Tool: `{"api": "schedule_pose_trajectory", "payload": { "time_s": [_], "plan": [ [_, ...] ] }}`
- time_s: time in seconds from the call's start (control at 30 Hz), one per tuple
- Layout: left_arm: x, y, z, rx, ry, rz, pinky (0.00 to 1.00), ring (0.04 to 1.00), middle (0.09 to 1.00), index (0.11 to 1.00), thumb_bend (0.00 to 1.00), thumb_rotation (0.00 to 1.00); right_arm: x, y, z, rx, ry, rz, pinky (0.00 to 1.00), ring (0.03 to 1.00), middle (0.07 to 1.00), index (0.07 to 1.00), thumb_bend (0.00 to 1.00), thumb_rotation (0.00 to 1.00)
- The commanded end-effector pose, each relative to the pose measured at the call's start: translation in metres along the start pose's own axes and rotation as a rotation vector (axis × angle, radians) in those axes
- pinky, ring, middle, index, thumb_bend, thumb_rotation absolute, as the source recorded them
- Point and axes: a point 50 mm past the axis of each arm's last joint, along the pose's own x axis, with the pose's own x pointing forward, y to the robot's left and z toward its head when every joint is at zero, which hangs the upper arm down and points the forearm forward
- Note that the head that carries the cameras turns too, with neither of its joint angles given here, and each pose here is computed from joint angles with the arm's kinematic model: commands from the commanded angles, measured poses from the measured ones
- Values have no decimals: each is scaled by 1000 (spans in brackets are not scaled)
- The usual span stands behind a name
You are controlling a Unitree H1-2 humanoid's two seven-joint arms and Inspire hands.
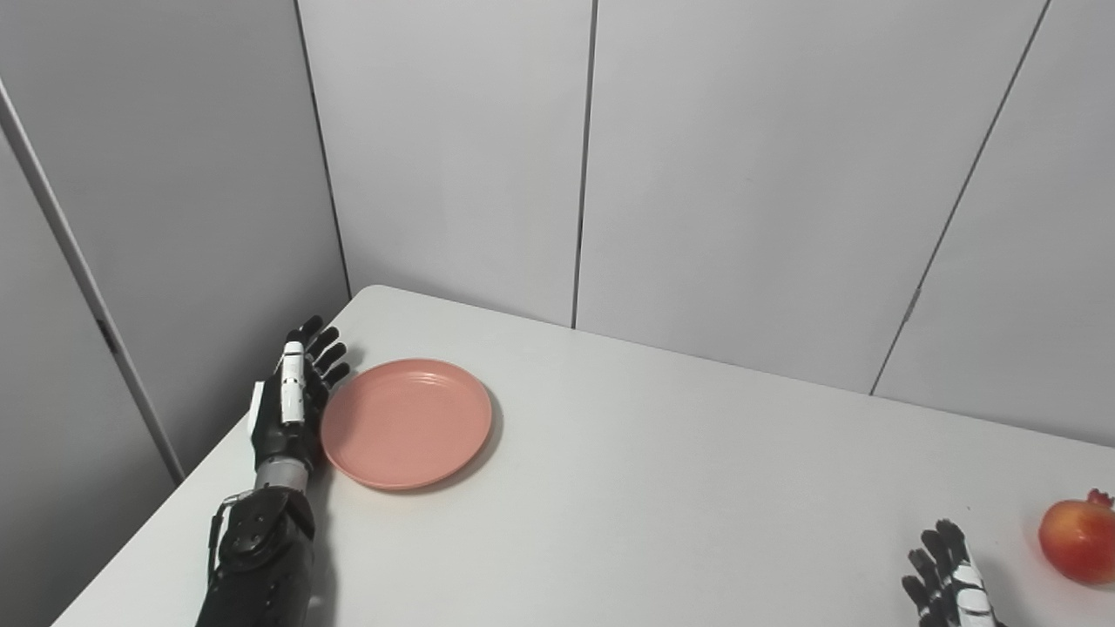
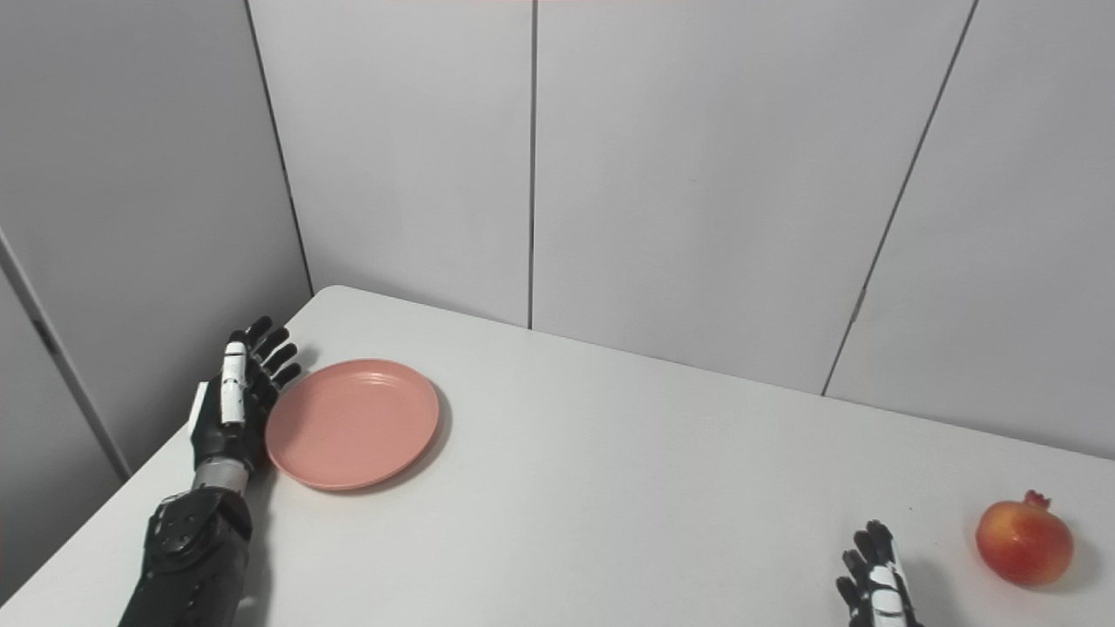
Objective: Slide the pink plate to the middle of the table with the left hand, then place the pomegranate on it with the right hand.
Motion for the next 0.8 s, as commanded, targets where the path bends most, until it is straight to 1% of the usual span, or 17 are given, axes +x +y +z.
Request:
{"api": "schedule_pose_trajectory", "payload": {
  "time_s": [0.0,0.23,0.37,0.53,0.7,0.77],
  "plan": [
    [-6,-10,-15,-7,64,-20,842,855,859,855,371,1000,2,2,14,-9,-43,7,1000,1000,1000,1000,142,1000],
    [-11,-27,-18,10,78,-60,887,879,876,866,324,1000,2,3,15,-14,-46,5,1000,1000,1000,1000,140,1000],
    [-13,-29,-25,8,101,-92,894,877,875,852,375,1000,2,4,16,-17,-52,6,1000,1000,1000,1000,127,1000],
    [-17,-37,-27,3,117,-104,874,855,856,840,355,1000,2,5,16,-13,-53,7,1000,1000,1000,1000,127,1000],
    [-20,-43,-31,16,130,-135,861,850,854,841,372,1000,3,7,16,-11,-56,5,1000,1000,1000,1000,117,1000],
    [-22,-50,-29,15,137,-150,863,849,856,843,373,1000,3,7,16,-7,-57,8,1000,1000,1000,1000,117,1000]
  ]
}}
